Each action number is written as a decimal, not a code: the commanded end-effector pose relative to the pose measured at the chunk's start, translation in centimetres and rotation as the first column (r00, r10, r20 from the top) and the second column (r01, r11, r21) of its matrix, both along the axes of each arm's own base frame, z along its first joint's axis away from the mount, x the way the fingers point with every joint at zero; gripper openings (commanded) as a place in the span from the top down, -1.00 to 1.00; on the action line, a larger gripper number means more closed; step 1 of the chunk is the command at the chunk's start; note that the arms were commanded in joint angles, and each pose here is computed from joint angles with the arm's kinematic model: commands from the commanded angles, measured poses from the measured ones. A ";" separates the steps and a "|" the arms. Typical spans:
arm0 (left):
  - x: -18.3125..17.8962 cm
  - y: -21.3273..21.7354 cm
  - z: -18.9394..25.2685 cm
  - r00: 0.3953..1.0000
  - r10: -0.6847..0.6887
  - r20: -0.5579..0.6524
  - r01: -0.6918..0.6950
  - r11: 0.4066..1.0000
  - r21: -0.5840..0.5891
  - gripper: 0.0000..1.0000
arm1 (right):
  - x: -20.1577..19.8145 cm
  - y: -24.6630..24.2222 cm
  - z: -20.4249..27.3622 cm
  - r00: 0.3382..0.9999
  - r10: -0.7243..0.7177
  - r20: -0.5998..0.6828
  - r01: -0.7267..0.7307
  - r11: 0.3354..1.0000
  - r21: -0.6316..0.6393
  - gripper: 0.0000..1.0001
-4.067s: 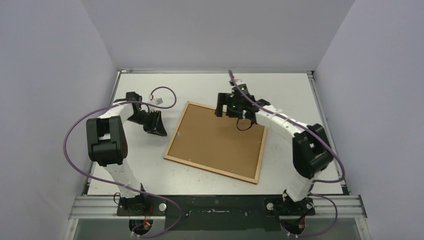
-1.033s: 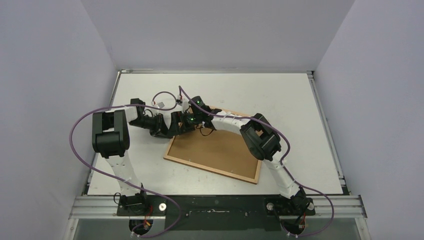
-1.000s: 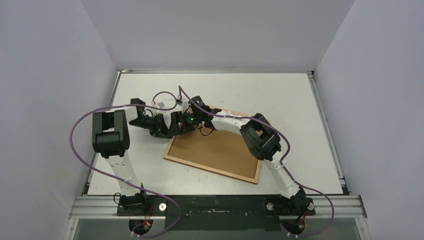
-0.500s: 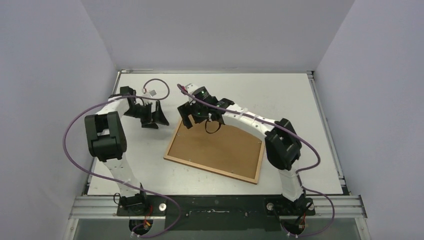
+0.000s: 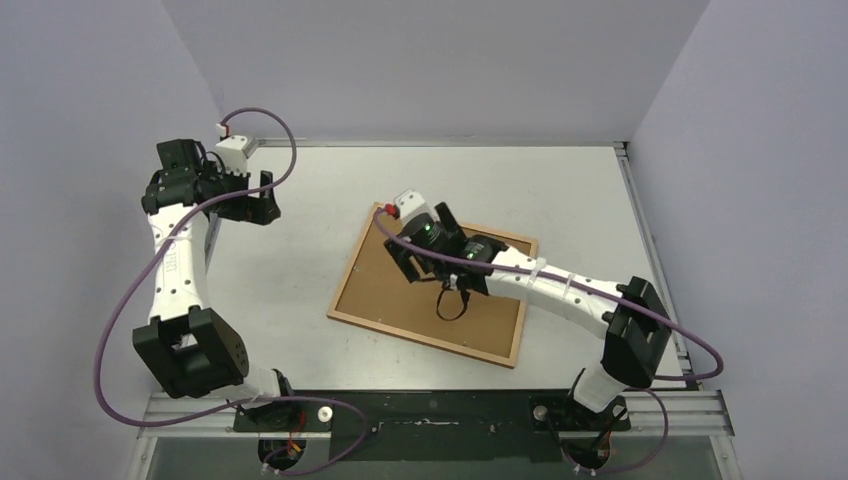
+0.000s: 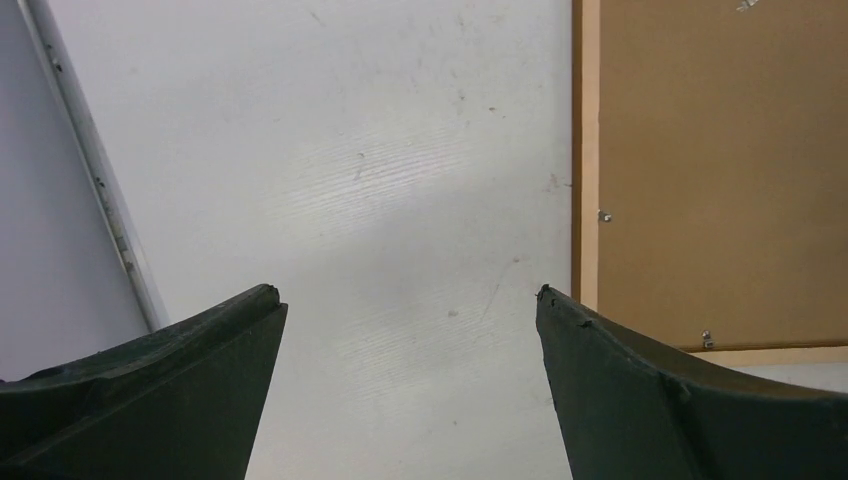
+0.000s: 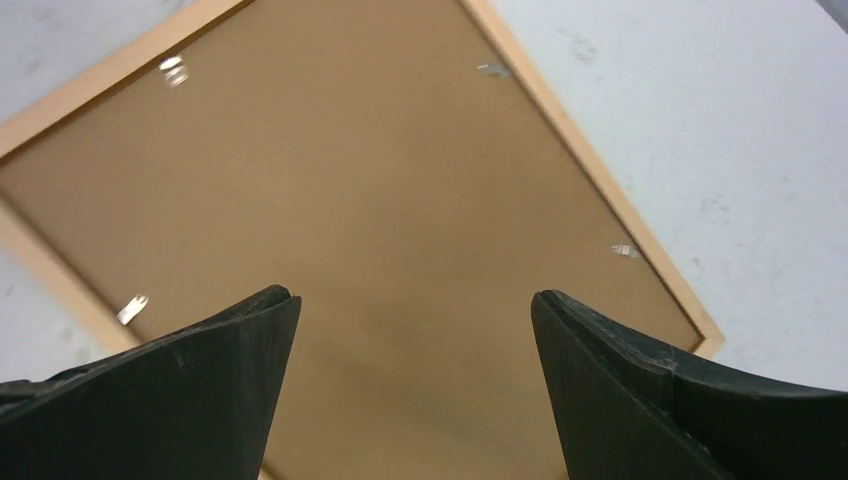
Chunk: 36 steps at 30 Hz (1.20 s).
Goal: Put the photo into the frame
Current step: Turn over the photo frame at the center of the board.
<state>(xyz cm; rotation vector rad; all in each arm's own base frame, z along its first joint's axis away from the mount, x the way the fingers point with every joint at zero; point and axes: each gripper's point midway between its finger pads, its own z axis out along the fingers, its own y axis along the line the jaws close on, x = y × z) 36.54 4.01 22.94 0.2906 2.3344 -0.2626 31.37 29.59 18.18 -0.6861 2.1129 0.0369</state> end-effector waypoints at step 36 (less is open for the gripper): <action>-5.7 -3.8 -7.5 0.971 -0.136 -0.197 0.100 0.978 -0.181 -0.81 | -14.7 8.3 -14.4 0.845 0.468 -0.259 -0.506 0.857 -0.101 -0.25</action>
